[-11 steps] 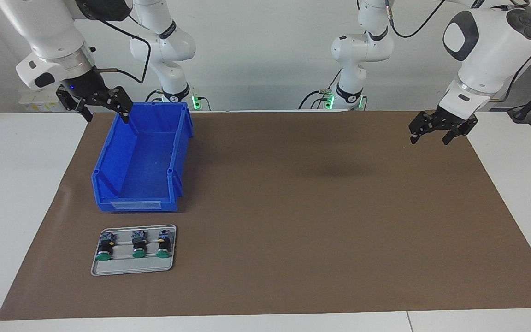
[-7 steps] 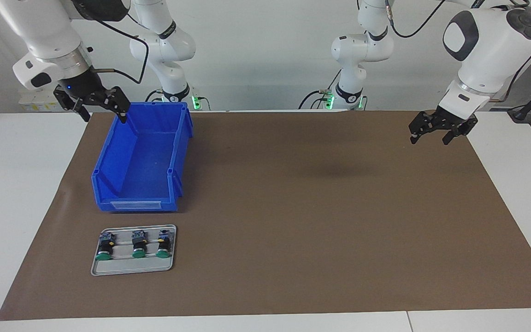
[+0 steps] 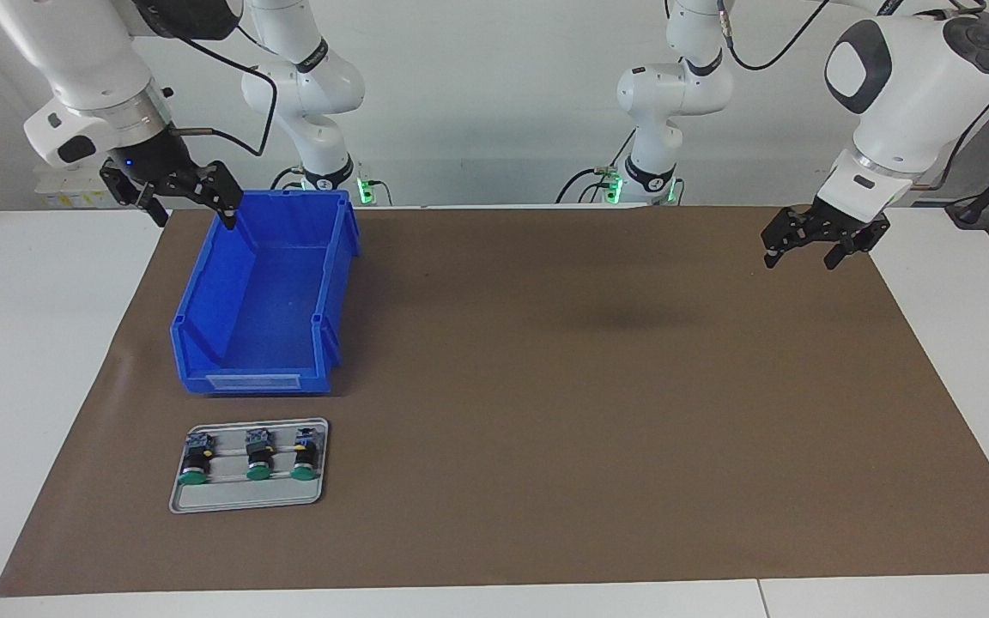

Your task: Place and press button with both arms

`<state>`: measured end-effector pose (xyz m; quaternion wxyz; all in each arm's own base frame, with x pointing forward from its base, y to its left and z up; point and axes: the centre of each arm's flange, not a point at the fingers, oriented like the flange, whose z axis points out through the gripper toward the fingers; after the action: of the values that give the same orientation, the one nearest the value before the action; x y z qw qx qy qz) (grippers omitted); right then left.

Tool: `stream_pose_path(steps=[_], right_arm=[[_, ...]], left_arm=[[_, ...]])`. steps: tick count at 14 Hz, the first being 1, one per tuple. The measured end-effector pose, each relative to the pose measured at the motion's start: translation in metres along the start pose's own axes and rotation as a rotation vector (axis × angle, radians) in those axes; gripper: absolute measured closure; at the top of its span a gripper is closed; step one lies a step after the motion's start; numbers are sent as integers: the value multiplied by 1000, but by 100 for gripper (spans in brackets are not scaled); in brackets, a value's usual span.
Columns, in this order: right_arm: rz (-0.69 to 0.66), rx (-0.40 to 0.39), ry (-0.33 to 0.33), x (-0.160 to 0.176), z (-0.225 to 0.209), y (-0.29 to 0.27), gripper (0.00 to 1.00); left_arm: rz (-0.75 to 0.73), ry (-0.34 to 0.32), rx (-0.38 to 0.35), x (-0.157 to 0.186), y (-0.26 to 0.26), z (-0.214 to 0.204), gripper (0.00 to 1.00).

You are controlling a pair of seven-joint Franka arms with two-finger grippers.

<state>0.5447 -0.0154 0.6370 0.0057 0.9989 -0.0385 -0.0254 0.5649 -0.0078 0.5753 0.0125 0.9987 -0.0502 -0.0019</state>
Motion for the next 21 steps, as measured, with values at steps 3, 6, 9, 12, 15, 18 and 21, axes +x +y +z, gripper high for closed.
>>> stream_pose_path(steps=[3,6,9,12,15,18,21], right_arm=[[-10,4,65,8,1,-6,0],[-12,9,156,25,15,-8,0],[-10,6,200,54,57,-3,0],[-40,5,223,104,136,3,0],[-83,17,260,143,214,5,0],[-137,11,258,159,265,5,0],[-163,51,249,165,298,4,0]], left_arm=[[0,0,0,0,0,0,0],[0,0,0,0,0,0,0],[0,0,0,0,0,0,0],[0,0,0,0,0,0,0],[0,0,0,0,0,0,0],[0,0,0,0,0,0,0],[0,0,0,0,0,0,0]])
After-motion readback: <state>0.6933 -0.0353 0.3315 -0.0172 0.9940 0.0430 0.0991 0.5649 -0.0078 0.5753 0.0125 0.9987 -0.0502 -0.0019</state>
